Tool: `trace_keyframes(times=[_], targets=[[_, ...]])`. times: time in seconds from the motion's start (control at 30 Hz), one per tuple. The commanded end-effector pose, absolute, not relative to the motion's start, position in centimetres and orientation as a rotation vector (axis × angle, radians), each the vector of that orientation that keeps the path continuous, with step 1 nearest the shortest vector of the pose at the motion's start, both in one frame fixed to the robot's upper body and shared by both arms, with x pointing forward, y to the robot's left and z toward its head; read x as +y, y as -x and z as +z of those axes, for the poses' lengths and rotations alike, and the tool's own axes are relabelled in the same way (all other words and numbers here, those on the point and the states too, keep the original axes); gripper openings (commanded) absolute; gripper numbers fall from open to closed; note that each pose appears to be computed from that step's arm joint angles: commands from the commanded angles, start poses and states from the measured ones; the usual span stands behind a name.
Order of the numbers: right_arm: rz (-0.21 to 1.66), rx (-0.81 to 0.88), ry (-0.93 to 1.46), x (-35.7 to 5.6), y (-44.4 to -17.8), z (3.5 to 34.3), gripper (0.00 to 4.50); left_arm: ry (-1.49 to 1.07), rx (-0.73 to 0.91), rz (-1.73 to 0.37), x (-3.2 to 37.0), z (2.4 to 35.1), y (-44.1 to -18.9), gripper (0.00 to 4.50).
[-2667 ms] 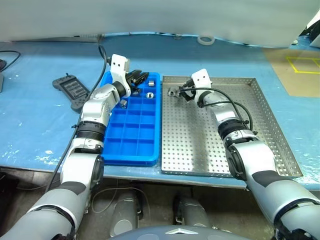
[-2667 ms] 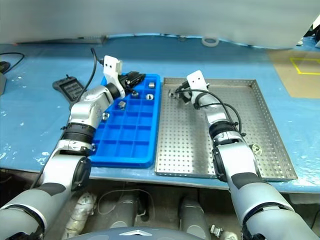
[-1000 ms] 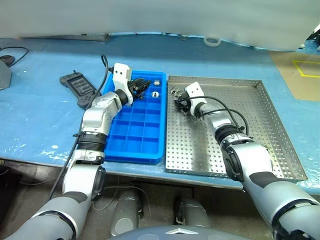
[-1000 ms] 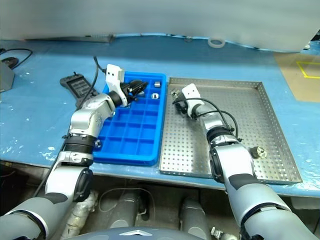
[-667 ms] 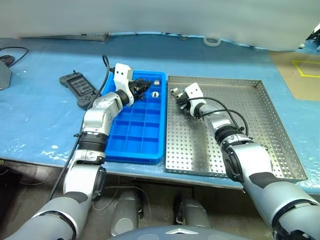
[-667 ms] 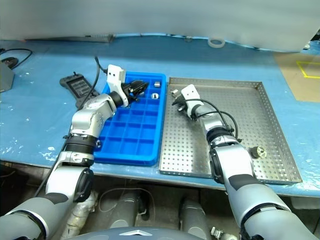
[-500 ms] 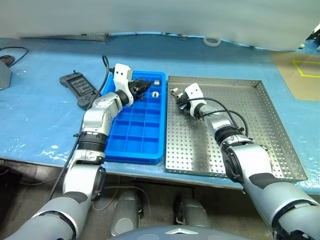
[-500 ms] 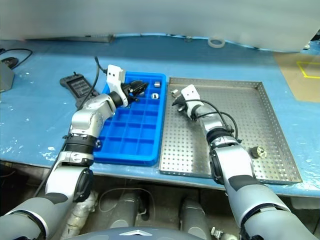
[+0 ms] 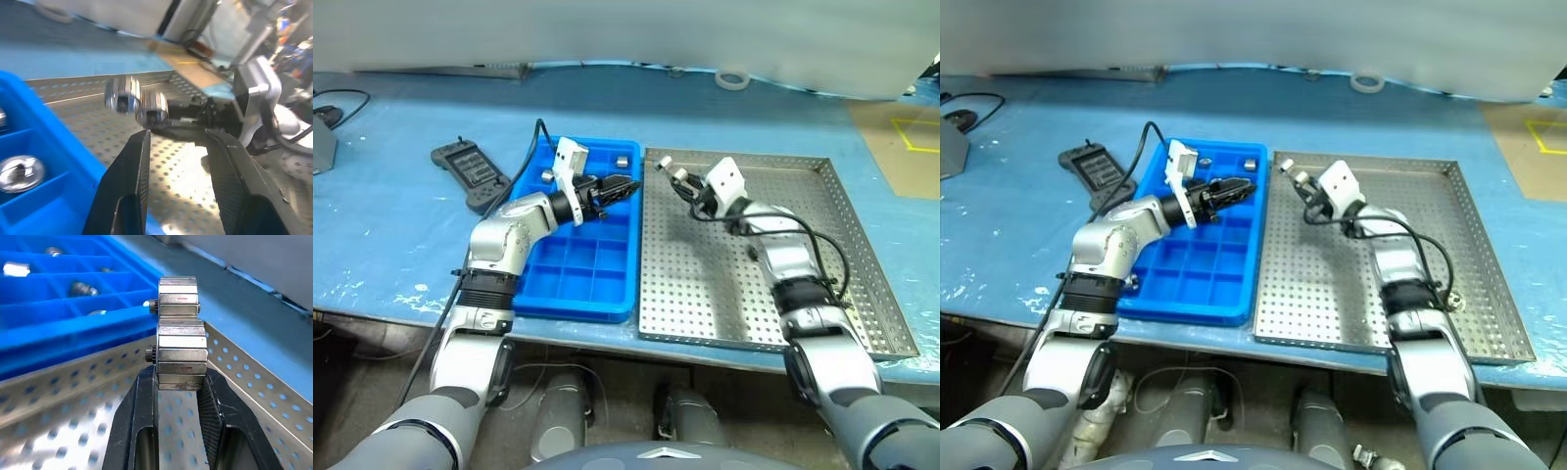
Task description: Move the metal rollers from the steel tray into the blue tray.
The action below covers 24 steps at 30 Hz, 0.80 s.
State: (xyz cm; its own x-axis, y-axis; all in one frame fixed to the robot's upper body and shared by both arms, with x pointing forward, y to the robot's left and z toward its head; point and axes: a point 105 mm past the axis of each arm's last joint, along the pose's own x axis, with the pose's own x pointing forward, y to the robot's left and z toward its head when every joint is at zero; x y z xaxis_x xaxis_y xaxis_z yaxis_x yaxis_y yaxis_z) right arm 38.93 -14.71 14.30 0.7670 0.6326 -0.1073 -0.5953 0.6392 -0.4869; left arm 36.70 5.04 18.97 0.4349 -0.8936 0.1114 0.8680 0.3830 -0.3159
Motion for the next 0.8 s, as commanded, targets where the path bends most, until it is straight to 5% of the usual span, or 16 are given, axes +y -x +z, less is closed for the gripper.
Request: trace_keyframes(times=[0.03, 0.47, 0.8], targets=[[0.739, -0.209, 0.604, -13.8, -35.9, 18.7, 0.69, 0.462, -0.010, -1.235, 4.4, 22.7, -35.9, 1.81], [0.760, -0.339, 0.679, -11.3, -31.0, 24.0, 0.69, 0.487, 0.126, -1.380, 3.5, 21.2, -35.0, 1.81], [0.782, -0.293, 0.728, -11.5, -30.6, 22.8, 0.69, 0.455, 0.116, -1.389, 3.5, 20.9, -34.8, 4.47]])
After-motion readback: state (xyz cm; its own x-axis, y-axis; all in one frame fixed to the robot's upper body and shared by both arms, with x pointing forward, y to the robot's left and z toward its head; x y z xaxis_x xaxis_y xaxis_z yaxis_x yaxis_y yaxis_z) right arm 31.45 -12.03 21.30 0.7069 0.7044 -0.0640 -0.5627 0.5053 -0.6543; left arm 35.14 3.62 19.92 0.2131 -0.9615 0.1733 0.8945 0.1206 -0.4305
